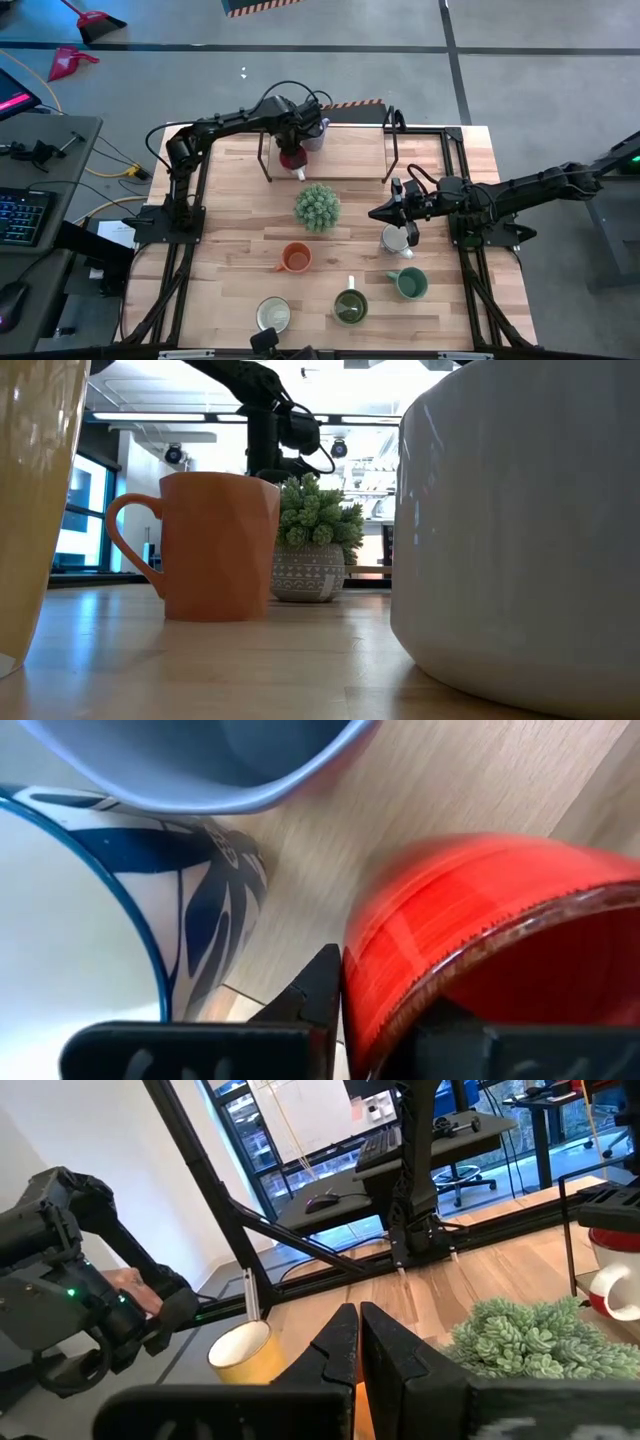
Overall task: Place coffee mugs
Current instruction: Put the red mug on the shelf
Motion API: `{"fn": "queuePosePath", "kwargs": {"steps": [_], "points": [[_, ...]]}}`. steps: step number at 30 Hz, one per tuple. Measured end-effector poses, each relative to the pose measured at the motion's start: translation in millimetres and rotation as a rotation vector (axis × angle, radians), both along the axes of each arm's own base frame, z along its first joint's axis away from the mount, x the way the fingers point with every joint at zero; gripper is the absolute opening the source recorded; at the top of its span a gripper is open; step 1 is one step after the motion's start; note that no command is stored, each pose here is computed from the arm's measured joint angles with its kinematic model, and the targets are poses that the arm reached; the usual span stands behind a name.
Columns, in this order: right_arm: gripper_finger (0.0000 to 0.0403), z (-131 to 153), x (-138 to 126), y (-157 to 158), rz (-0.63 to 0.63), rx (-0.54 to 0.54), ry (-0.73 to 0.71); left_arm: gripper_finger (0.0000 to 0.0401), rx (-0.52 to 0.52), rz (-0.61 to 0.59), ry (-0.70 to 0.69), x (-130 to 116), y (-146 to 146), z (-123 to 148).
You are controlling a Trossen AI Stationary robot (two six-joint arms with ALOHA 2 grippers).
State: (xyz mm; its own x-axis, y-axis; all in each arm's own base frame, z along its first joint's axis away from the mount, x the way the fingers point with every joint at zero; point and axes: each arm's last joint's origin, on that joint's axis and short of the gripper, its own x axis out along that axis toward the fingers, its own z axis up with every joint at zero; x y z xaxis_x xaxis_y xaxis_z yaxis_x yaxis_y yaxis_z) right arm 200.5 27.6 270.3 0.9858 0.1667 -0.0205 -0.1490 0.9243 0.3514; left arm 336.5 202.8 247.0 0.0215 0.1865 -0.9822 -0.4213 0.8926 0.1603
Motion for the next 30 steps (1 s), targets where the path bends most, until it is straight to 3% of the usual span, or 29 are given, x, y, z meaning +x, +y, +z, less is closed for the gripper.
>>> {"fn": "queuePosePath", "kwargs": {"steps": [12,30], "points": [[0.0,0.6,0.0,0.1,0.003,0.001,-0.006,0.0053,-0.007,0.019,-0.011,-0.4,1.3,0.1],[0.0,0.6,0.0,0.1,0.003,-0.003,-0.006,0.0122,-0.001,0.03,-0.018,-1.9,0.5,3.8]]}}
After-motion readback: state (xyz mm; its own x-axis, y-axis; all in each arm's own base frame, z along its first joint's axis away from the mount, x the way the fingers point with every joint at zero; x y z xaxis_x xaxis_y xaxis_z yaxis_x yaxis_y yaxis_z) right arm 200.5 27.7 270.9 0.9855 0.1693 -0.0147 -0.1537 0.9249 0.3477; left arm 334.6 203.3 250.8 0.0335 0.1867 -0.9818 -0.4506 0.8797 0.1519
